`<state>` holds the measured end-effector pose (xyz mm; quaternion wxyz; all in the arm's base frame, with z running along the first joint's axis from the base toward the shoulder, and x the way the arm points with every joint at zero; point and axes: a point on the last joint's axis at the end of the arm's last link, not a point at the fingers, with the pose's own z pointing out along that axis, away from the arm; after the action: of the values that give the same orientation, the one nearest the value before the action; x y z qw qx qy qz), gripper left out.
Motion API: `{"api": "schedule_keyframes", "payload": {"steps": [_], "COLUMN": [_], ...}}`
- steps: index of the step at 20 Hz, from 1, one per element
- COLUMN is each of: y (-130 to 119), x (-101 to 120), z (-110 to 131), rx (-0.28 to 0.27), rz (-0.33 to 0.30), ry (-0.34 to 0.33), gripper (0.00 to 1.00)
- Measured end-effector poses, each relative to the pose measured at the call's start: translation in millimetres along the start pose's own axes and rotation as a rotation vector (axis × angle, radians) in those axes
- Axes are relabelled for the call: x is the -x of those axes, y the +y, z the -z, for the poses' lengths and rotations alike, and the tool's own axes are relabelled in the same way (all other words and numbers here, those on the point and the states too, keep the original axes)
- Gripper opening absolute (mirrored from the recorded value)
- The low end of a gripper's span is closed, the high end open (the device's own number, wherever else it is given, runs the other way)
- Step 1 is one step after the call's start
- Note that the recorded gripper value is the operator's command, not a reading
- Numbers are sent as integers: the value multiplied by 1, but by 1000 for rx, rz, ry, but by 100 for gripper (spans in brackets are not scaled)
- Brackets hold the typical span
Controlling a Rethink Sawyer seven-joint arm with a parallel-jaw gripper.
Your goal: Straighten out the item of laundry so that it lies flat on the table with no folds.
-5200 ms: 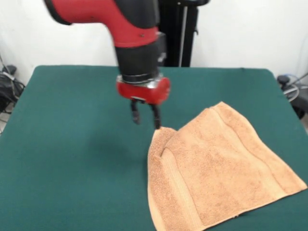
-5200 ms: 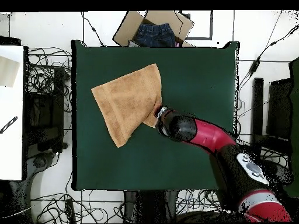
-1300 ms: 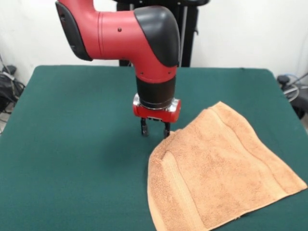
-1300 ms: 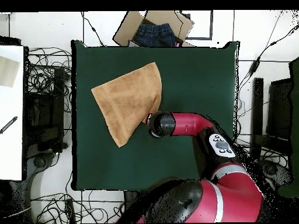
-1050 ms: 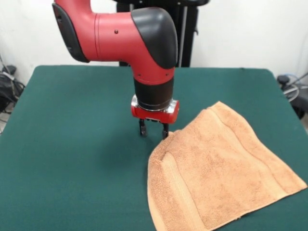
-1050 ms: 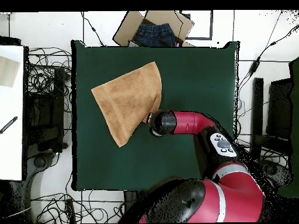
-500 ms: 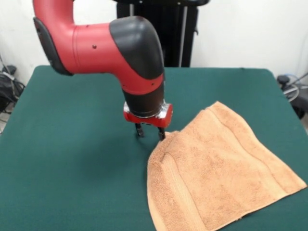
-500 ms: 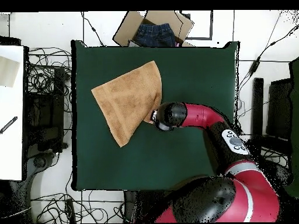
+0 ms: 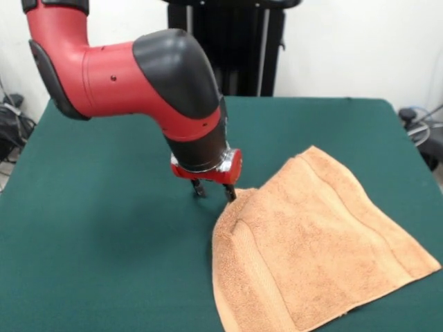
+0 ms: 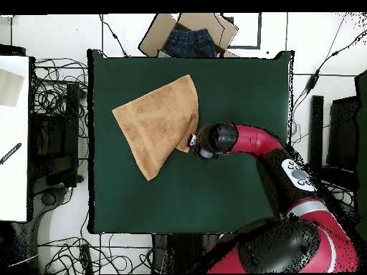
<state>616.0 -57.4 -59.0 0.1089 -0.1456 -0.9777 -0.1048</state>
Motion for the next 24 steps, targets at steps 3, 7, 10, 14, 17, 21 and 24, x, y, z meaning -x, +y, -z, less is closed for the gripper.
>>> {"api": "schedule_keyframes", "payload": {"steps": [3, 7, 10, 14, 17, 21, 24], "y": [-3, -7, -11, -15, -19, -21, -19], "x": [1, 3, 4, 5, 5, 4, 3], "z": [1, 2, 2, 3, 4, 4, 4], "rx": [20, 53, 77, 114, 140, 155, 143], "rz": [5, 14, 30, 85, 153, 232, 276], "ry": [8, 21, 30, 42, 50, 58, 59], "gripper": [100, 100, 100, 100, 100, 100, 100]}}
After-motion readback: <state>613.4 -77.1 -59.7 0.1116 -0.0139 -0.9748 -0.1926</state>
